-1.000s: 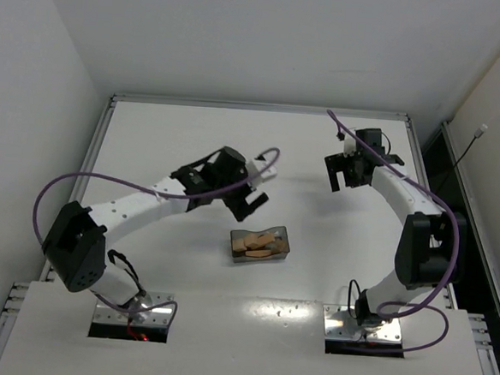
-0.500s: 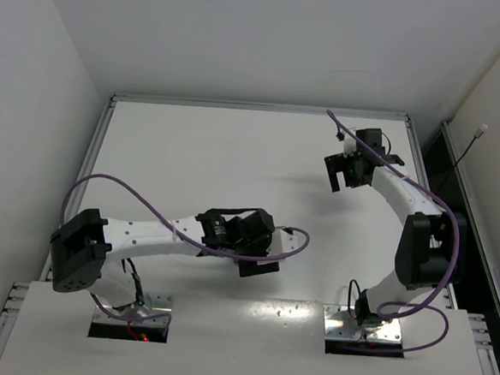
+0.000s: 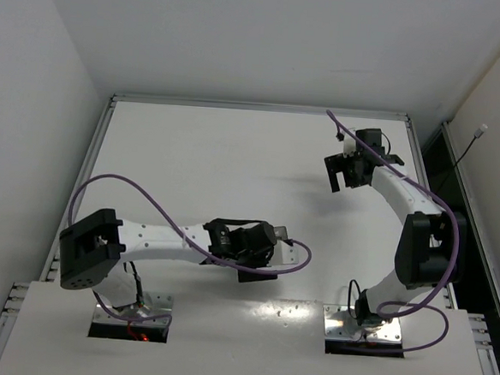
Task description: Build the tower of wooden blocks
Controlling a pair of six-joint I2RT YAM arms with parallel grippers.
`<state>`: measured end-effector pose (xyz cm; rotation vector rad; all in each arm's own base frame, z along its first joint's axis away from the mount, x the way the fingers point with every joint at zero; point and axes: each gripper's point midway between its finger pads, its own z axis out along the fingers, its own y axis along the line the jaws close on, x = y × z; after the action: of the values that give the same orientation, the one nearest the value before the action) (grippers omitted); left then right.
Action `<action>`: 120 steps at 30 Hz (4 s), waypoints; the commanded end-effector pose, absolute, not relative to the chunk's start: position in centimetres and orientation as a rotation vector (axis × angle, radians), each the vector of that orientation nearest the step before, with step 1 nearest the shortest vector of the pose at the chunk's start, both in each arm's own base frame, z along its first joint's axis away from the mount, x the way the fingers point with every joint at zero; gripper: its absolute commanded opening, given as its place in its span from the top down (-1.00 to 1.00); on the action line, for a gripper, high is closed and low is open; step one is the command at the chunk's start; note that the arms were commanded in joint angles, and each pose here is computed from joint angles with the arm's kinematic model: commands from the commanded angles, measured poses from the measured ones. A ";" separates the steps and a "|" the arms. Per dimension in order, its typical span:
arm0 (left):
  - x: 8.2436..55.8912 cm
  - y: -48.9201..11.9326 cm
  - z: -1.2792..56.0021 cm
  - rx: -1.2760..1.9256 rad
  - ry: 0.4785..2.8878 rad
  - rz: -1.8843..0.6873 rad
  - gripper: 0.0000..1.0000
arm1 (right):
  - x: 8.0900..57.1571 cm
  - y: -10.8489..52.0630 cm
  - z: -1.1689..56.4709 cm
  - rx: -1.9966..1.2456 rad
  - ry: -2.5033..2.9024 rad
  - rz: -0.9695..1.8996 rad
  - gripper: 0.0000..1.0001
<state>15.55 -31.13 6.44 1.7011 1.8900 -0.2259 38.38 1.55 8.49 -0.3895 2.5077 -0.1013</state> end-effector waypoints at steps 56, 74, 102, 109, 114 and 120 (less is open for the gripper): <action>33.7 -28.6 24.3 0.140 1.592 -2.266 1.00 | 37.7 -0.4 7.0 -0.288 2.619 0.031 -1.00; 35.6 -27.7 24.2 -0.194 1.566 -2.369 1.00 | 37.1 0.0 6.1 -0.308 2.647 0.018 -1.00; 49.2 -20.3 19.1 0.596 2.176 -0.936 1.00 | 37.3 0.9 5.9 -0.336 2.647 0.084 -1.00; 53.2 -12.5 15.6 0.662 2.278 -0.121 1.00 | 37.2 1.4 5.6 -0.352 2.653 0.103 -1.00; 52.6 -10.9 12.9 0.735 2.267 0.111 1.00 | 37.2 1.4 5.6 -0.352 2.653 0.103 -1.00; 52.0 -10.3 9.8 0.756 2.298 0.175 1.00 | 37.2 1.4 5.6 -0.352 2.653 0.103 -1.00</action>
<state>49.20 -10.96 6.14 0.7622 2.4409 0.0521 35.80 0.86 4.47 -0.3488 2.7011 0.0833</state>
